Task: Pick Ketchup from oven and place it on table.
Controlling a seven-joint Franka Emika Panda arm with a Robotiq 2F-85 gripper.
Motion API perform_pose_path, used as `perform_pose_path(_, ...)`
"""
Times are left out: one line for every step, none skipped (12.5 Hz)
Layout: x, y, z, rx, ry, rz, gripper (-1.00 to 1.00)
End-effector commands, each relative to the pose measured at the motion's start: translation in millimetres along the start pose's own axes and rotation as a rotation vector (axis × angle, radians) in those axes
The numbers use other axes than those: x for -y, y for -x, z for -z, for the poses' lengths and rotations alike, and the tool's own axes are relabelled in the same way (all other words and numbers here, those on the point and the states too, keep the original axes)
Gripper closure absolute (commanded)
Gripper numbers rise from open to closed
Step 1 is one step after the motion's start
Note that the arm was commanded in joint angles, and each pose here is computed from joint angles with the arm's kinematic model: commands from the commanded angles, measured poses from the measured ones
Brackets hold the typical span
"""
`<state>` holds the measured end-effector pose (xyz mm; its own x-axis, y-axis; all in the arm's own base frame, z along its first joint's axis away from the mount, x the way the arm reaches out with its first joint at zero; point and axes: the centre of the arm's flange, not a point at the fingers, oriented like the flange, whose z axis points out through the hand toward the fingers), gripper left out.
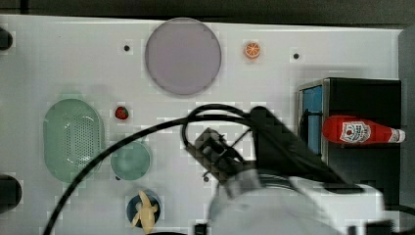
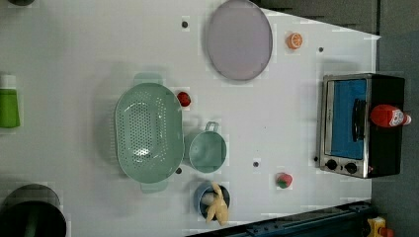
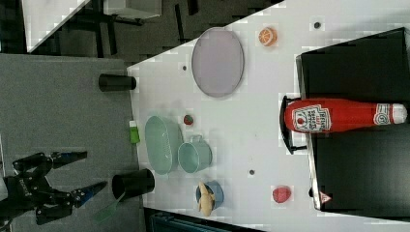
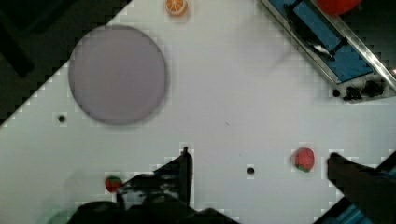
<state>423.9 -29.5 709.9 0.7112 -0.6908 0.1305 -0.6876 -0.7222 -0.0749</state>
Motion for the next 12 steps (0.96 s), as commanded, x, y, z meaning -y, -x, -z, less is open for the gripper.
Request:
perform_pose_path(-40.9, -83.0, -92.1, 0.100, 0.058, -0.148, -1.00)
perform_pose_path(-57.0, -102.7, -102.8, 0.091, 0.051, -0.194, -1.00)
perform_pose_path(-73.5, -120.6, -114.6, 0.086, 0.051, -0.239, -1.00)
perform_pose_path(-90.4, -137.9, -127.6, 0.081, 0.053, -0.283, -1.00)
perform_pose_path(-106.4, -154.4, -141.3, 0.071, 0.056, -0.325, -1.00)
perform_pose_path(-122.5, -170.8, -155.4, 0.053, 0.059, -0.365, -1.00)
perform_pose_path(-136.7, -185.3, -169.2, 0.034, 0.063, -0.399, -1.00)
perform_pose_path(-149.9, -198.2, -183.2, 0.016, 0.071, -0.430, -1.00)
perform_pose_path(-161.5, -209.7, -198.0, -0.001, 0.081, -0.456, -1.00)
perform_pose_path(-171.8, -219.8, -213.0, -0.017, 0.094, -0.478, -1.00)
perform_pose_path(-181.9, -228.3, -228.0, -0.028, 0.107, -0.499, -1.00)
perform_pose_path(-192.0, -236.4, -242.4, -0.040, 0.116, -0.523, -1.00)
